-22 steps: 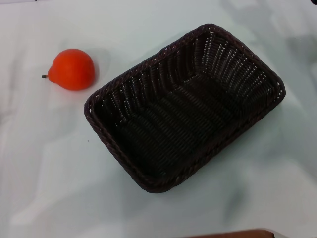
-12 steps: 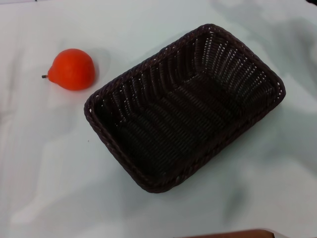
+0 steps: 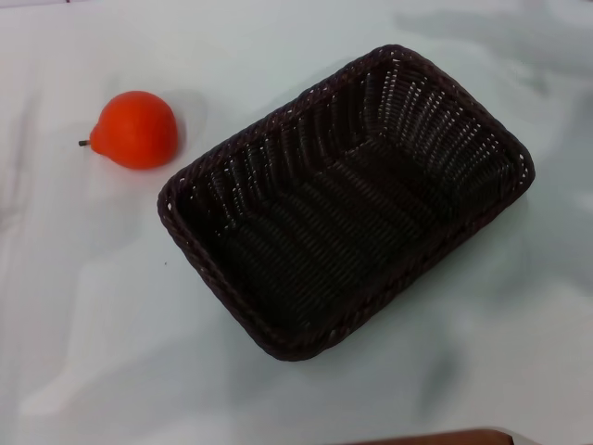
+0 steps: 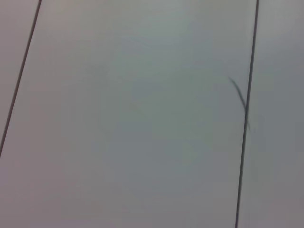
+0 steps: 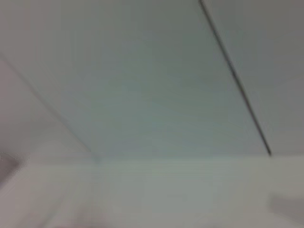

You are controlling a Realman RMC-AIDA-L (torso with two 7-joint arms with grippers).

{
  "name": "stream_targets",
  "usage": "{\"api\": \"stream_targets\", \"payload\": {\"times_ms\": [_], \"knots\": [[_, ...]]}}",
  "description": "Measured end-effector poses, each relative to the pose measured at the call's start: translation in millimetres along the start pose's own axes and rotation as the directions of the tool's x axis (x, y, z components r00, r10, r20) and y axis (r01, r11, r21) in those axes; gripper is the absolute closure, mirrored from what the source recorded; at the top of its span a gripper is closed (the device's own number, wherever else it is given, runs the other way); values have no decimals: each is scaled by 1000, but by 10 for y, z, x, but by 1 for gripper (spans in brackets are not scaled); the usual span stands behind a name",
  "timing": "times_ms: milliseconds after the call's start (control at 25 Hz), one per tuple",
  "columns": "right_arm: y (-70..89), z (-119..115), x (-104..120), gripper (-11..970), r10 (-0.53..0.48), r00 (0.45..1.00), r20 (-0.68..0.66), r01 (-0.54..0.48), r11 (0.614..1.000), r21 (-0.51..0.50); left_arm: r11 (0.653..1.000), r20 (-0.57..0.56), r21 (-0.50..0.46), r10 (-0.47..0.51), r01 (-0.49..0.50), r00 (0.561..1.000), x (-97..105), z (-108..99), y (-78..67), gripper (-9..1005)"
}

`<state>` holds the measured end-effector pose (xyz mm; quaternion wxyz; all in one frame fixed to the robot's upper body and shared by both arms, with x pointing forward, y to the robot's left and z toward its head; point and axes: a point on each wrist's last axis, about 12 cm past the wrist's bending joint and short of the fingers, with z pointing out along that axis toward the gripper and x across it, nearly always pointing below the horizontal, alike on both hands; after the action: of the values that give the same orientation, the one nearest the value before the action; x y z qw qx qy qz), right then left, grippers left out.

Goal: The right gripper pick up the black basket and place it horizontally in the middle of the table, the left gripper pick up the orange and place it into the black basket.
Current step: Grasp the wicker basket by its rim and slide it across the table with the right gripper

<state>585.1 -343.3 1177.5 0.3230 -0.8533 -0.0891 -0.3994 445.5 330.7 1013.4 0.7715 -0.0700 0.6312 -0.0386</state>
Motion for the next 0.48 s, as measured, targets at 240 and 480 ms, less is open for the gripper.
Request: {"api": "stream_targets", "payload": {"times_ms": [240, 480], "knots": [[-299, 11, 360, 122, -36, 945, 325, 71, 993, -96, 1000, -1, -4, 5, -5, 1000, -4, -15, 19, 90], [-437, 329, 353, 69, -54, 852, 521, 158, 975, -159, 1000, -9, -11, 4, -4, 1000, 7, -54, 30, 90]]}}
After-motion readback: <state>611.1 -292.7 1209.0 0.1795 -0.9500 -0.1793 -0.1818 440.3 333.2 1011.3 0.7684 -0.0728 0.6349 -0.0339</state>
